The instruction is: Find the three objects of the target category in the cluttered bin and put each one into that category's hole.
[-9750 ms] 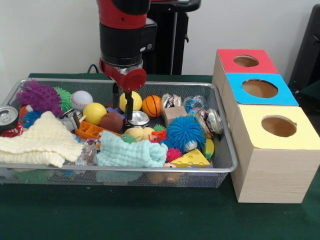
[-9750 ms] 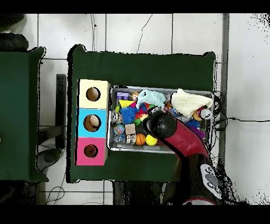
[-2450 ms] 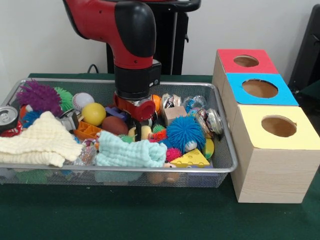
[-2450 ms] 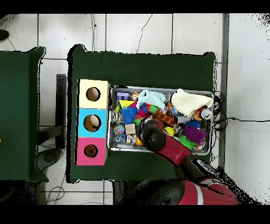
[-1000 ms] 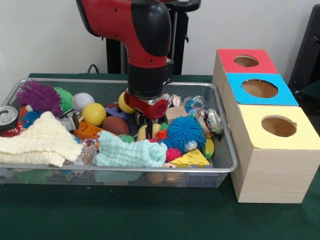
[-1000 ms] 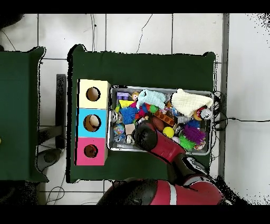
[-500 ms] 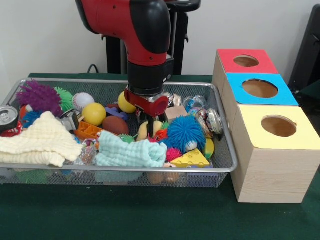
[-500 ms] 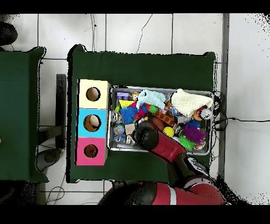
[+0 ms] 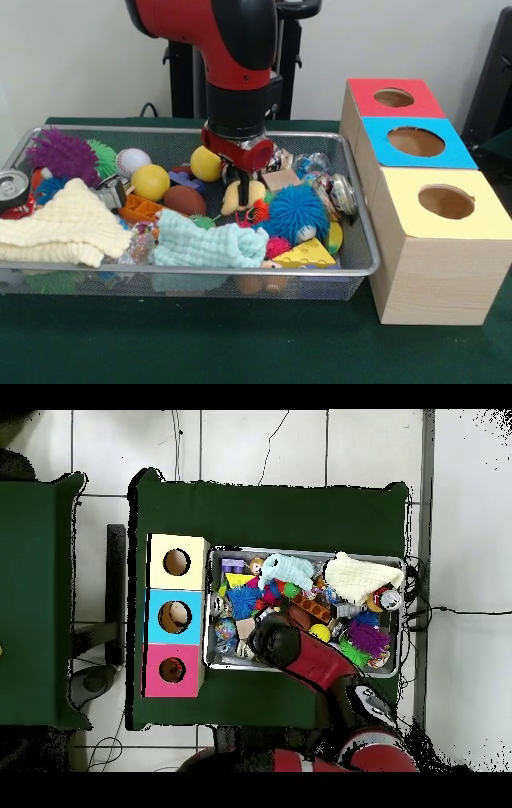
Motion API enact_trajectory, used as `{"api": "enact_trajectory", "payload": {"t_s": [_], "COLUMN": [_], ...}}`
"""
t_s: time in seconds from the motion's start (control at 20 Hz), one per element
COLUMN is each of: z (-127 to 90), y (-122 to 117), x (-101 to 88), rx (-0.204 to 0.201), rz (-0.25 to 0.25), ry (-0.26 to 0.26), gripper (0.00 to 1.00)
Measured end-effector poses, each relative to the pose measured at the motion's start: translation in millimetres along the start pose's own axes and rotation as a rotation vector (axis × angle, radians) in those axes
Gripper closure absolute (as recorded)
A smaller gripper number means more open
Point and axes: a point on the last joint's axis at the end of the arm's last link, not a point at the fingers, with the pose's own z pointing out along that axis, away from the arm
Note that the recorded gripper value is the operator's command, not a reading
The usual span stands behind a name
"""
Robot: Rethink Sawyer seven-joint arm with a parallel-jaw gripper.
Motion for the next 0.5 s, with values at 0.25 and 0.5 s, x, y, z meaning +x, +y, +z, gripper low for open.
{"api": "enact_trajectory", "payload": {"t_s": [0.25,0.5], "z": [-28,-54], "y": [9,16], "x": [2.1,2.9], "rx": [0.008,0.018], "rz": [-0.023,-0.041], "ry": [0.009,0.02], "gripper": [1.0,1.0]}}
